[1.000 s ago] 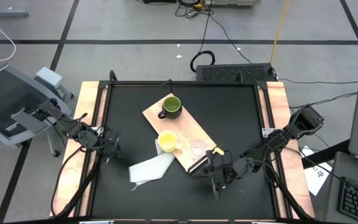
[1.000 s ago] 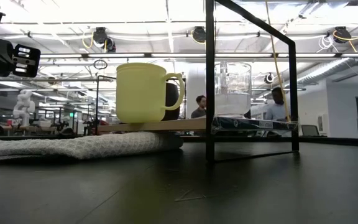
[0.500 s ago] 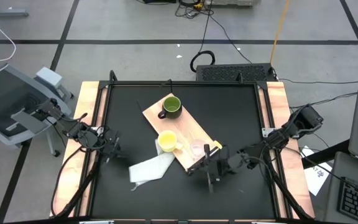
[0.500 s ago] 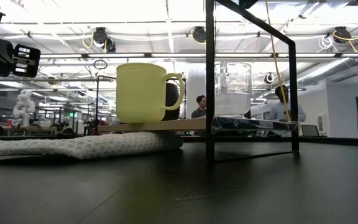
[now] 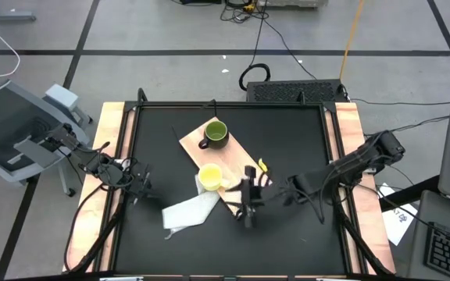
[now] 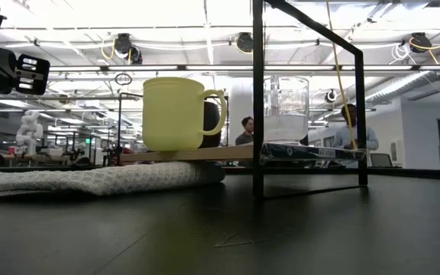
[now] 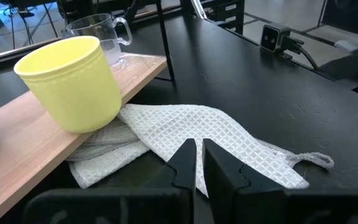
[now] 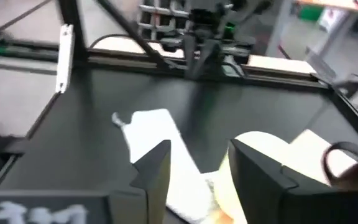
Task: Stack small to large cups/mugs on shelf
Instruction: Adjust all the mugs
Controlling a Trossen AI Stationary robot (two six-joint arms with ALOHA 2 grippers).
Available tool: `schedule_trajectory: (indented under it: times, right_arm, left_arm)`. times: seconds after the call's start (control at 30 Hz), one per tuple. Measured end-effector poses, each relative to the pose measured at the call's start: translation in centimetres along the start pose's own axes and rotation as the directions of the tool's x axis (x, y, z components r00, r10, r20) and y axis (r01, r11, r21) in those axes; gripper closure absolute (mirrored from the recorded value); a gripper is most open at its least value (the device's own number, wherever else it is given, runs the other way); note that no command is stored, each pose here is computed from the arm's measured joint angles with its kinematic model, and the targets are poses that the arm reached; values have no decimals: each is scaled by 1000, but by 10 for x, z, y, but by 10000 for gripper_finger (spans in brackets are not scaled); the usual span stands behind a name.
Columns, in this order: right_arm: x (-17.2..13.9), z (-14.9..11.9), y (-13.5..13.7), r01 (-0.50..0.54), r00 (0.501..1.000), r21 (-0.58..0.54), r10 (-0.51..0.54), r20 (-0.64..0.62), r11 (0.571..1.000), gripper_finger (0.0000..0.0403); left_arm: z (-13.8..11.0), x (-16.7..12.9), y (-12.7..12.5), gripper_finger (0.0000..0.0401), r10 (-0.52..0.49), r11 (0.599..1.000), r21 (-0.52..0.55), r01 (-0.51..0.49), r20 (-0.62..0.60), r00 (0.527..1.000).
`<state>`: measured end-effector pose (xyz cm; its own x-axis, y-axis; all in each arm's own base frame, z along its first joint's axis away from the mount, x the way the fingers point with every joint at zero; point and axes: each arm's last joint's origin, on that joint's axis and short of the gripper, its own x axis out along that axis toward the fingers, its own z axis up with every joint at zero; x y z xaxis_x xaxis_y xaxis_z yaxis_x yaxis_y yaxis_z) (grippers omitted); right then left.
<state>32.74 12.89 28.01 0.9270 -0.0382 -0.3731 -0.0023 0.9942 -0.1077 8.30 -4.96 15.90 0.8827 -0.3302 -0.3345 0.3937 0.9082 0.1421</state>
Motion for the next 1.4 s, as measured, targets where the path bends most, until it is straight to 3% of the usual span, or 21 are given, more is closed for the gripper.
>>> schedule_trajectory:
  times: [0.13, 0.23, 0.37, 0.67, 0.87, 1.13, 1.3, 1.4]
  right_arm:
    - [-2, 24, -20, 17, 997, 95, -9, -83, 995, 231]
    - [-1, 29, -34, 58, 991, 151, -39, -129, 987, 226]
    - [1, 36, -48, 38, 989, 224, -5, -145, 974, 225]
    - [22, 48, -59, -13, 987, 231, 51, -155, 973, 225]
    - [52, 53, -75, 58, 945, 219, 17, -327, 974, 225]
    - [68, 78, -107, 160, 895, 244, -36, -444, 957, 225]
    - [74, 79, -126, 203, 842, 300, -10, -539, 932, 225]
    - [80, 79, -128, 174, 824, 331, 47, -565, 927, 225]
  left_arm:
    - [0, 0, 0, 370, 0, 1000, 0, 0, 0, 1000]
    - [0, 0, 0, 370, 0, 1000, 0, 0, 0, 1000]
    - [0, 0, 0, 370, 0, 1000, 0, 0, 0, 1000]
    - [0, 0, 0, 370, 0, 1000, 0, 0, 0, 1000]
    - [0, 0, 0, 370, 0, 1000, 0, 0, 0, 1000]
    - [0, 0, 0, 370, 0, 1000, 0, 0, 1, 1000]
    - [0, 0, 0, 370, 0, 1000, 0, 0, 0, 1000]
    - [0, 0, 0, 370, 0, 1000, 0, 0, 1, 1000]
